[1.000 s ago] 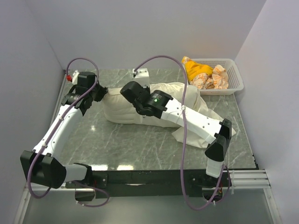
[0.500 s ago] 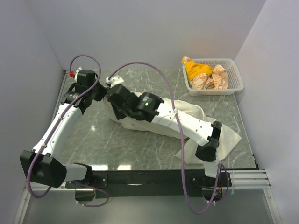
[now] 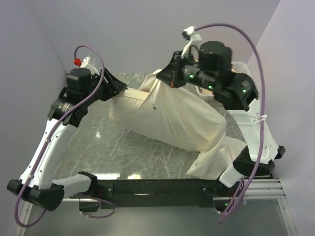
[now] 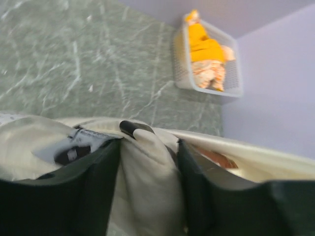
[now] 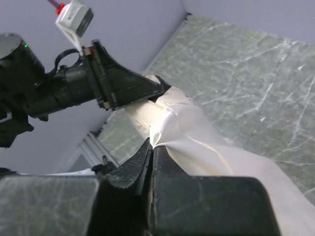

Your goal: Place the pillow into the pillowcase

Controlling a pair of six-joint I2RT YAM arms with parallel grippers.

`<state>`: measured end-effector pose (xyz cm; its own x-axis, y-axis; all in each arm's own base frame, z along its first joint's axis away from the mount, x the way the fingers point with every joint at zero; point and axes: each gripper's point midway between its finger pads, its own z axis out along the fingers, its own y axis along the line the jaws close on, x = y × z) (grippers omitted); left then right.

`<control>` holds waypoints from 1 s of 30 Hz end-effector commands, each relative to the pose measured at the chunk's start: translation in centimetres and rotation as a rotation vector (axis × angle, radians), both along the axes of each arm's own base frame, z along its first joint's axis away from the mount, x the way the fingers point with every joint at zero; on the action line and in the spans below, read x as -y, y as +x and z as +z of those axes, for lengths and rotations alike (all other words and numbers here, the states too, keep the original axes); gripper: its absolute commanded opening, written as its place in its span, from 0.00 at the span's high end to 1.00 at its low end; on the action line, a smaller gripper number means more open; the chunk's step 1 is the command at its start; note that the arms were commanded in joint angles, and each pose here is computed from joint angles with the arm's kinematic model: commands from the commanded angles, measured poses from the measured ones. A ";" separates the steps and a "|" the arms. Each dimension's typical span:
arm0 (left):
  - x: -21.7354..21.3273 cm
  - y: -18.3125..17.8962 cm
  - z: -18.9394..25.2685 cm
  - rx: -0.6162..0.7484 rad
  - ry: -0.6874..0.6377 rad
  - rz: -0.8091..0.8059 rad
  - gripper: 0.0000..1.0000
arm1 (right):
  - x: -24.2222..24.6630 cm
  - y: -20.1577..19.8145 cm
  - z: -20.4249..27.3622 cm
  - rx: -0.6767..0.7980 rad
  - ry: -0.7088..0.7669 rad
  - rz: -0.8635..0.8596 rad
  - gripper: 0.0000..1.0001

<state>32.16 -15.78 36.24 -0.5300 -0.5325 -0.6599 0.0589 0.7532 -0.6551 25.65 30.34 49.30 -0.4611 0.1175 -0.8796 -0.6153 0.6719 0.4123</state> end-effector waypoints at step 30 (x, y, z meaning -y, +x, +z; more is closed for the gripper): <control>-9.7 5.4 -6.1 0.298 -0.026 -0.052 0.01 | 4.2 -3.9 10.4 0.068 0.369 0.364 1.00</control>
<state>36.81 -6.93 26.15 -0.4806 -0.5251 -0.7023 0.1764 0.7266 -0.6640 26.86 27.88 51.42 -0.6745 0.1847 -0.7148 -0.6215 0.3804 0.6848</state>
